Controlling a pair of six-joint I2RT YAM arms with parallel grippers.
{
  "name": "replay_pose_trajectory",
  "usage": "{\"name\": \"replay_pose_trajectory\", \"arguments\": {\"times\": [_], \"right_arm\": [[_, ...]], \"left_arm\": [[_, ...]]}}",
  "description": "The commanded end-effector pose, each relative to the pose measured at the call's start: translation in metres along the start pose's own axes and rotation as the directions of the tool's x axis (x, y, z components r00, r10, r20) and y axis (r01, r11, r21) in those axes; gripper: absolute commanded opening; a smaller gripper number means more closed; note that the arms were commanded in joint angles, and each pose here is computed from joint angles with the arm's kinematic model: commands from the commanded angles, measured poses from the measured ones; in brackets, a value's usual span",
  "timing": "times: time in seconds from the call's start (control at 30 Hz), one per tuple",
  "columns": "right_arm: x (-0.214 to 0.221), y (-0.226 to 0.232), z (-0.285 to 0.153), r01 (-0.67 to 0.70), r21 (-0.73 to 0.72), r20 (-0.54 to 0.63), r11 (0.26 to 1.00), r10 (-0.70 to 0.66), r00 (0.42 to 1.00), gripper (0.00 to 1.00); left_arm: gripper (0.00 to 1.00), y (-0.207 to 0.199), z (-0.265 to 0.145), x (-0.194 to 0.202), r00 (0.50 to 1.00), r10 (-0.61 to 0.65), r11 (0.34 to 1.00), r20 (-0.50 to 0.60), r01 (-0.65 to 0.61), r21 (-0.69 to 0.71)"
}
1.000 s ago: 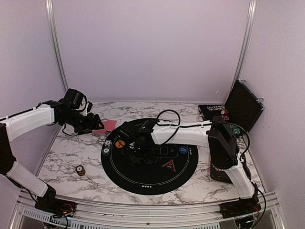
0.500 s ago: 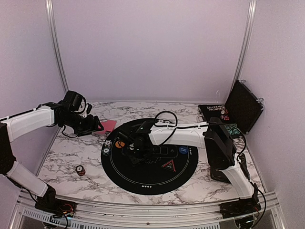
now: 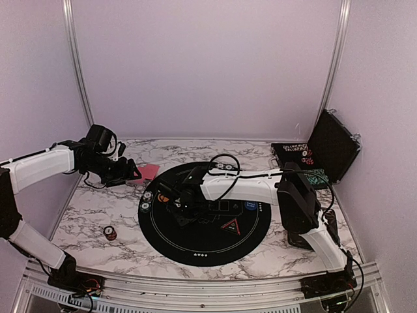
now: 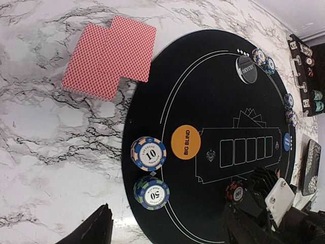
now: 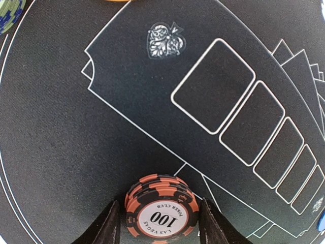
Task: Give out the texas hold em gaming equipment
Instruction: Move the pile of poker chips to the small blind area.
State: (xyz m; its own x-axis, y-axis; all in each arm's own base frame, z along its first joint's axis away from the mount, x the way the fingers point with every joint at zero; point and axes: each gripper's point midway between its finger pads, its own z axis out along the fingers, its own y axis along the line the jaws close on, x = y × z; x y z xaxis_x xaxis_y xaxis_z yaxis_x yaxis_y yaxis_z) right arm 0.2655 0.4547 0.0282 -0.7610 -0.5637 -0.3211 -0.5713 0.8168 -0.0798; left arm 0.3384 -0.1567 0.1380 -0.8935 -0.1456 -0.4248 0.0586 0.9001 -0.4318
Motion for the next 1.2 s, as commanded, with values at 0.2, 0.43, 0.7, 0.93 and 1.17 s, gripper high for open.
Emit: {"name": "replay_pose_trajectory", "arguments": {"times": [0.2,0.43,0.7,0.93,1.17], "right_arm": [[0.011,-0.005,0.008,0.004,0.047,-0.037,0.999,-0.002,0.999,0.43],[0.014,-0.02,0.01,-0.005,0.098,-0.049,0.995,0.01,0.999,0.32],[0.011,-0.033,0.011,-0.022,0.126,-0.048,0.992,0.028,0.998,0.29],[0.015,-0.053,0.015,-0.057,0.16,-0.067,0.986,0.068,0.995,0.28],[0.021,-0.077,0.021,-0.101,0.186,-0.082,0.977,0.118,0.99,0.28]], "left_arm": [[0.76,-0.001,-0.001,-0.001,1.0,0.015,1.0,0.012,-0.015,0.018],[0.75,-0.002,-0.001,-0.001,1.0,0.016,1.0,0.011,-0.017,0.021],[0.75,-0.002,0.001,0.0,1.0,0.016,1.0,0.004,-0.016,0.026],[0.75,-0.001,0.003,0.003,1.0,0.017,1.0,-0.006,-0.017,0.026],[0.75,0.001,0.005,0.004,1.0,0.019,1.0,-0.013,-0.019,0.024]]}}
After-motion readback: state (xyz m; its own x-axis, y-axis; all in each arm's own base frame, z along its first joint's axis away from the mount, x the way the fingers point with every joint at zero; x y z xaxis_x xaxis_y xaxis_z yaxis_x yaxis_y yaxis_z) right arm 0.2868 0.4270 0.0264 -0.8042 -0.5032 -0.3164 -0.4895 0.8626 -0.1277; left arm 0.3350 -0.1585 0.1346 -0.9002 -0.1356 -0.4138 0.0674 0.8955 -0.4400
